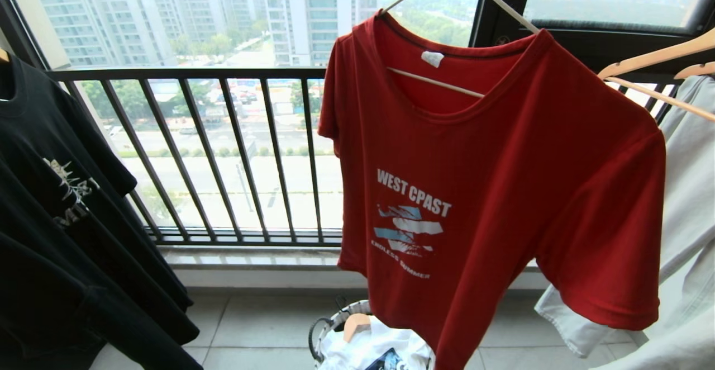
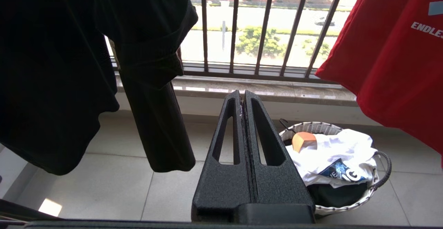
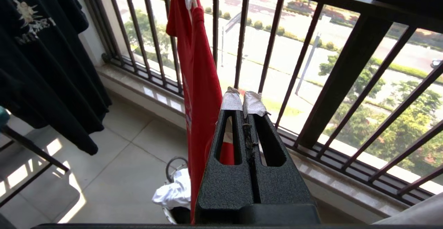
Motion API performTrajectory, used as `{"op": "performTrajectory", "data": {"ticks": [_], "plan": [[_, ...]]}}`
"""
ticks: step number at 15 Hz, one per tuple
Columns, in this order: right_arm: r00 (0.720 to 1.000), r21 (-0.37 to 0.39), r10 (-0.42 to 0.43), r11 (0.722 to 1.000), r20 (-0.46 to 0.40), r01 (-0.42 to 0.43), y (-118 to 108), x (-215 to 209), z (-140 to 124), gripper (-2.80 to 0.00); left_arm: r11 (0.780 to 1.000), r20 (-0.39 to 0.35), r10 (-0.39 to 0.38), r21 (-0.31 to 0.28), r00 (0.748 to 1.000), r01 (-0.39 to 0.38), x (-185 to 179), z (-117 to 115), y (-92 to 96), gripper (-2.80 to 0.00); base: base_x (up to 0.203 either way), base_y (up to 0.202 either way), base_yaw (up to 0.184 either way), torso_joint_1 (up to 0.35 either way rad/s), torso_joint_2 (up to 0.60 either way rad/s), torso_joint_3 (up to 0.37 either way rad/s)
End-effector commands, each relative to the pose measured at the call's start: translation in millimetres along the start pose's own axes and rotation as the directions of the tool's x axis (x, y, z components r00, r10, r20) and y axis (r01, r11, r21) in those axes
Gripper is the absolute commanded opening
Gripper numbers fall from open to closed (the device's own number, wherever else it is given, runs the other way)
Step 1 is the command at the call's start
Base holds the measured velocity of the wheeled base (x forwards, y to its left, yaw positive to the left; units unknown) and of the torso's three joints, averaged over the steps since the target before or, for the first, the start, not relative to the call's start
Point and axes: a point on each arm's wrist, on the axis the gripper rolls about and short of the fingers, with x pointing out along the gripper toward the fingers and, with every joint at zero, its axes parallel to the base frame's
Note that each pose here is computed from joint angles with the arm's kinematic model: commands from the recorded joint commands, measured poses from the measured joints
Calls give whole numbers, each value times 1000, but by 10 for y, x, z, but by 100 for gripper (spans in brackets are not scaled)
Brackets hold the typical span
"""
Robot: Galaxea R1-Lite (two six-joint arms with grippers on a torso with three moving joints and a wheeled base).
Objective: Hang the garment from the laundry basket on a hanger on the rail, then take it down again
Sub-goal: Take the clothes off the clothes rack
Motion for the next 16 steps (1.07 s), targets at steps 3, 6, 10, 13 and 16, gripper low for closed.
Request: {"op": "performTrajectory", "data": {"ticks": [3,6,10,13,16], "plan": [[990,-14,107,994,-87,-108,-112,725,123,-280,1000,-1,1,-1,1000,-1,0,2,0,-280,0,0,0,0,0,0],[984,-67,138,987,-113,-146,-147,1129,159,-280,1000,-1,2,-1,1000,-2,0,2,0,-280,0,0,0,0,0,0],[987,-114,143,982,-74,-151,-191,1399,295,0,1000,-1,2,-1,1000,-2,0,2,0,-280,0,0,0,0,0,0],[980,-120,186,974,-63,-193,-97,1540,330,0,1000,-1,1,-1,1000,-1,1,2,0,-280,0,0,0,0,0,0],[981,-135,190,972,-37,-193,2,1730,387,0,1000,-1,2,-1,1000,-2,1,1,0,-280,0,0,0,0,0,0]]}}
